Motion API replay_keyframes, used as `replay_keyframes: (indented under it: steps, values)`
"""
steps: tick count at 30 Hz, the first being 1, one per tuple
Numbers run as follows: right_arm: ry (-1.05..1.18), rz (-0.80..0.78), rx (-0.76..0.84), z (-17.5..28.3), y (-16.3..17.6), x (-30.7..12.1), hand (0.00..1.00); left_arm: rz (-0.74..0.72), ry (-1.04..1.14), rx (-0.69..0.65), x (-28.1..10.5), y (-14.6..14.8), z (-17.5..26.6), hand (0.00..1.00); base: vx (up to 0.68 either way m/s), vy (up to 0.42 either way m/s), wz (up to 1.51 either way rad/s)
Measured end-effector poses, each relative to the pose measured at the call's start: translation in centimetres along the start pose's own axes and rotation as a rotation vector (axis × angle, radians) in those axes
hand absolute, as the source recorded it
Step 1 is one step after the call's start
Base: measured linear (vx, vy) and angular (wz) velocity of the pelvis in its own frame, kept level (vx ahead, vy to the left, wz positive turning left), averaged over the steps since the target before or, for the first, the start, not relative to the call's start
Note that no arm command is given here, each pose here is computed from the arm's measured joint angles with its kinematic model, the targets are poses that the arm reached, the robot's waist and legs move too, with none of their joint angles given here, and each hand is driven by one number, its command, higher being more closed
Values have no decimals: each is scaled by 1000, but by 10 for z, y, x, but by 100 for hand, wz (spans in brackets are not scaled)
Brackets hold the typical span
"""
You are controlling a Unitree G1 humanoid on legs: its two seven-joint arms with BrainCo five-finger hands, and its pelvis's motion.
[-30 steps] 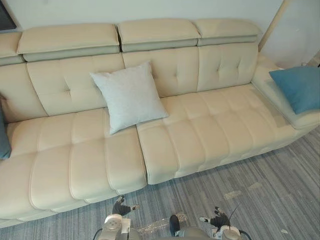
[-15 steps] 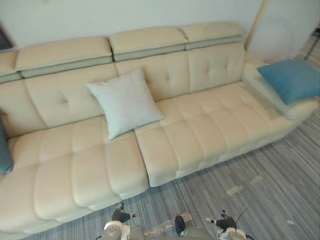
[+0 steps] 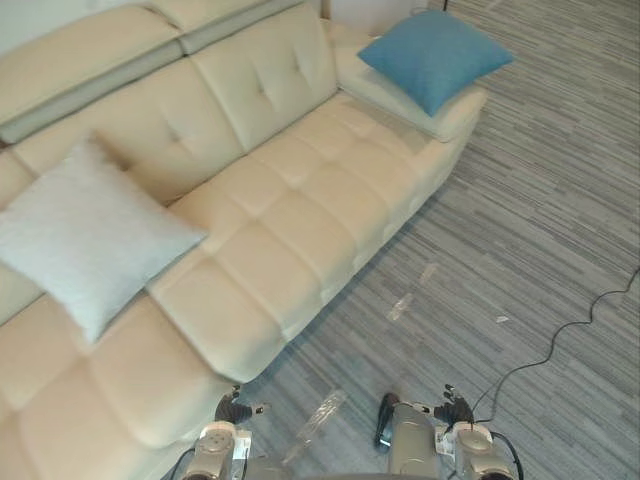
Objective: Pick up cushions and gather them together orderly.
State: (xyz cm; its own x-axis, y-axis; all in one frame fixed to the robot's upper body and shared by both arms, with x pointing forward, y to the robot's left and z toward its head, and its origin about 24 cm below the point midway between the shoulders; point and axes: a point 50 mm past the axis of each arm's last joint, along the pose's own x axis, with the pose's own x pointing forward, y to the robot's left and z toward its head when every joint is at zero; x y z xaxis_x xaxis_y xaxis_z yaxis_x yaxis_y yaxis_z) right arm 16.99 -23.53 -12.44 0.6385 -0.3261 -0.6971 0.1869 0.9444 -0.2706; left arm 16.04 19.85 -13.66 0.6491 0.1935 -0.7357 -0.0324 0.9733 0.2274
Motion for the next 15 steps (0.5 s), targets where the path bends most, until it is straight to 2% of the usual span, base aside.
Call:
replay_keyframes:
  steps: [3,7,10,15]
  values:
    - [2,-25,-28,0,-13,2,0,-26,-25,-21,1,-12,8,0,225,-359,-37]
    - [61,-6,-36,-21,-8,-6,0,-37,16,-34,-5,-18,-7,0,302,-295,-48]
    - [149,-10,-26,-49,-9,-16,0,-45,24,-44,-9,-21,-14,0,366,-55,-62]
    - [173,-49,70,-54,-11,-18,0,-83,-2,-22,-9,-32,-6,0,317,113,-63]
